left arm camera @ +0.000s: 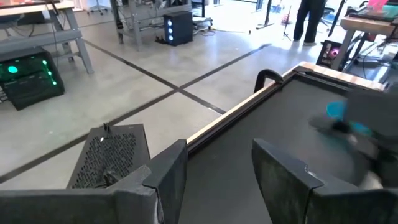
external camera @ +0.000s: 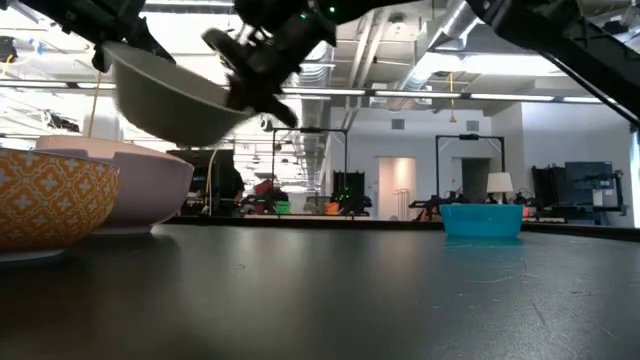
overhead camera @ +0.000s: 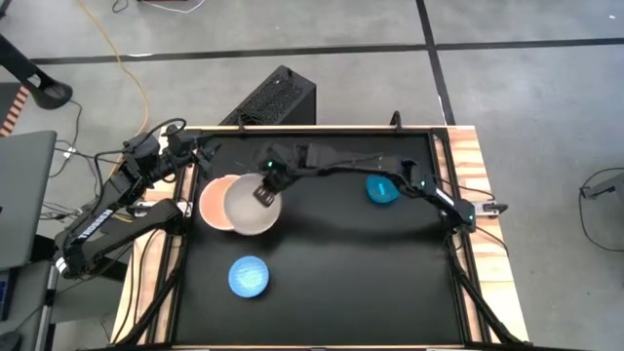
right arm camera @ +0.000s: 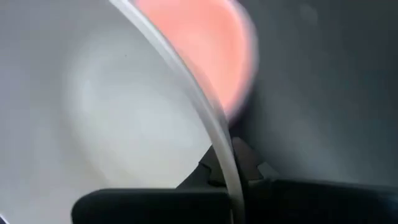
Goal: Nest bowls inside each other
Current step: Stack the gray bowl on top of the pink bowl
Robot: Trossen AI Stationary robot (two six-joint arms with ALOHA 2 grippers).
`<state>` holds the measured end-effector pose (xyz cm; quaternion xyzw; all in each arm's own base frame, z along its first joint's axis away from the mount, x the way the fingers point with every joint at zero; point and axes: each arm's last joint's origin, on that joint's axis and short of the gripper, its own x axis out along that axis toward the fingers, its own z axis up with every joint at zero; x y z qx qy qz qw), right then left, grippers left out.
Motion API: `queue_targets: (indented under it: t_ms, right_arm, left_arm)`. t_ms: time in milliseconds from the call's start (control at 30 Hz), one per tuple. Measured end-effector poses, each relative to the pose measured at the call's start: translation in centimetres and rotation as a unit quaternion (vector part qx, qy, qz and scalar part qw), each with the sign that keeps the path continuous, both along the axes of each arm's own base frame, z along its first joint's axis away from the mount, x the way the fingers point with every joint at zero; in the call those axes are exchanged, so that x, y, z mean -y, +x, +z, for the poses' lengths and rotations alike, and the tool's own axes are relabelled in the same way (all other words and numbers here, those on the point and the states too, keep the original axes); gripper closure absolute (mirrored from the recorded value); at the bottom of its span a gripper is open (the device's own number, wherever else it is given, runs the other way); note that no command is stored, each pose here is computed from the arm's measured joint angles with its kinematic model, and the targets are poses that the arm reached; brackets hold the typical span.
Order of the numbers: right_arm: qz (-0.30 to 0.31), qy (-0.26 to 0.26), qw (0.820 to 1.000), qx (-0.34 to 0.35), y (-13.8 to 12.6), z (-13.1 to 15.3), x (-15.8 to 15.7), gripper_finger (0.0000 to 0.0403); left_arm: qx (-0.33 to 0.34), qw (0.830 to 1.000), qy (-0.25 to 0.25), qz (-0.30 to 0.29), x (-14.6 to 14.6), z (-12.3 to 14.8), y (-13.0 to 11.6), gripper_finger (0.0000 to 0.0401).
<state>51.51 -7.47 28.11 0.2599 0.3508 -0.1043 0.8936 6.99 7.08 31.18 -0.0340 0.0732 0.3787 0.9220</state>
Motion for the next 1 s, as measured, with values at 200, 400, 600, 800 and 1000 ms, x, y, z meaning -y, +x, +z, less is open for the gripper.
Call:
queue_targets:
  t_ms: [200, 400, 600, 800, 1000]
  right_arm:
    - [-0.026, 0.003, 0.998, 0.062, 1.2, 0.4, -0.5, 0.0402]
    - [-0.065, 0.036, 0.992, 0.101, 2.3, -0.8, 1.2, 0.0402]
    - [-0.097, 0.073, 0.985, 0.126, 3.5, -2.8, 2.0, 0.0402]
    - [-0.098, 0.083, 0.984, 0.127, 3.5, -2.7, 1.8, 0.0400]
    - [-0.079, 0.096, 0.984, 0.128, 3.6, -2.6, 1.5, 0.0374]
  left_arm:
    - [0.002, 1.000, -0.001, -0.013, 0.1, 0.0, 0.1, 0.0232]
    - [0.004, 1.000, -0.002, -0.027, 0.1, 0.0, 0.1, 0.0232]
    - [-0.002, 1.000, 0.011, -0.029, 0.1, 0.1, 0.1, 0.0232]
    - [-0.008, 0.999, 0.020, -0.028, 0.1, 0.1, 0.1, 0.0232]
    - [-0.007, 0.999, 0.030, -0.018, 0.0, 0.3, 0.1, 0.0232]
